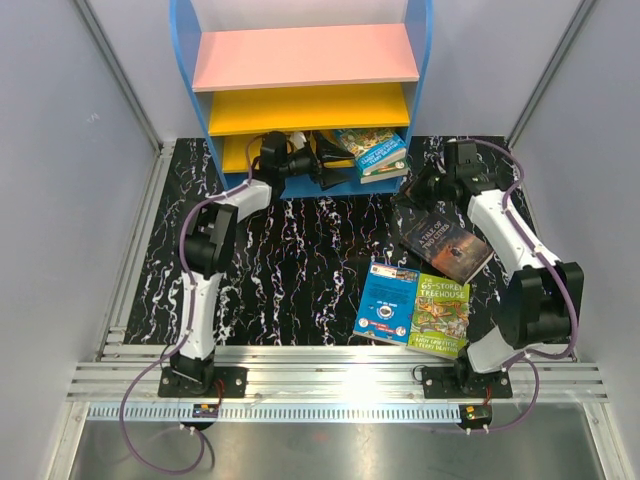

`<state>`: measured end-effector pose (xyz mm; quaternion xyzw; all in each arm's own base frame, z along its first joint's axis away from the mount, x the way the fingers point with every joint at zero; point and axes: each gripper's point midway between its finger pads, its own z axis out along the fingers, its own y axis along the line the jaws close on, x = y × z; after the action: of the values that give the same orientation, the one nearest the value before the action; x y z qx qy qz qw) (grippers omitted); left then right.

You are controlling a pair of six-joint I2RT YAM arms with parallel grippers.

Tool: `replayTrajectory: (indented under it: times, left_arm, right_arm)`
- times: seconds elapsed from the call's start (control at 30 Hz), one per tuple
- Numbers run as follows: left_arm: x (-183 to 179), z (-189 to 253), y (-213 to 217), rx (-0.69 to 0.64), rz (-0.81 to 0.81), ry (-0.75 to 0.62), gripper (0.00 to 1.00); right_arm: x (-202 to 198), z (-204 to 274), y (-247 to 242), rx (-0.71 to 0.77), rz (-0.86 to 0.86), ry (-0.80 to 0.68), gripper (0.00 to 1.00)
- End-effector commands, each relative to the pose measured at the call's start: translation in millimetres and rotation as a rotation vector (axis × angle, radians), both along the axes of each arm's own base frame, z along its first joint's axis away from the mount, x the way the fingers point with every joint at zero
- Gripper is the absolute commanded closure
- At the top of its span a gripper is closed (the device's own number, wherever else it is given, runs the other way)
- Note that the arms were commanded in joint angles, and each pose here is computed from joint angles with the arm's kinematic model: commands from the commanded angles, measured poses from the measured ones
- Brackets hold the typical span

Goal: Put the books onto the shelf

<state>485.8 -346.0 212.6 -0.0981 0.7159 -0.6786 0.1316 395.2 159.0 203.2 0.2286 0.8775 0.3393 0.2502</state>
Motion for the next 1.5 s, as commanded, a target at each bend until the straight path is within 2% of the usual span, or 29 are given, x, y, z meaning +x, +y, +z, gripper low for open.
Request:
replayTrajectory:
  times: [0.0,0.03,0.17,0.37,0.53,0.8,0.9,0.93,0.97,1.07,1.2,1.47]
  left_arm:
    - [-3,73,45,0.026,0.092,-0.236,0.01]
    - [-10,67,47,0.034,0.091,-0.219,0.01]
    - [-40,87,55,0.041,0.083,-0.249,0.01]
    - [-77,78,66,0.249,0.086,-0.266,0.01]
    - [-107,85,64,0.24,0.066,-0.268,0.01]
    - [-175,72,68,0.33,0.05,-0.239,0.01]
    - [-210,70,79,0.36,0.057,-0.24,0.01]
    - [-219,55,84,0.384,0.066,-0.212,0.01]
    - [-232,68,92,0.371,0.088,-0.248,0.01]
    - [-255,54,109,0.418,0.121,-0.212,0.01]
    - [-292,56,134,0.458,0.17,-0.209,0.01]
    - [-328,48,162,0.51,0.235,-0.19,0.01]
  right_arm:
    - [-20,22,0,0.015,0.026,-0.068,1.0]
    - [-26,16,-1,0.013,0.028,-0.054,1.0]
    - [-41,19,-3,0.014,0.029,-0.059,1.0]
    - [-59,28,-4,-0.002,0.043,-0.082,1.0]
    - [-73,23,0,0.024,0.053,-0.074,1.0]
    - [-81,-4,10,0.026,0.081,-0.028,1.0]
    - [-74,-15,17,0.029,0.087,-0.013,1.0]
    - [-72,-17,20,0.03,0.091,-0.009,1.0]
    - [-65,-22,24,0.036,0.09,-0.006,1.0]
    - [-48,-34,36,0.037,0.092,0.003,1.0]
    - [-17,-45,48,0.029,0.082,0.002,1.0]
    - [50,-69,68,0.046,0.034,0.012,1.0]
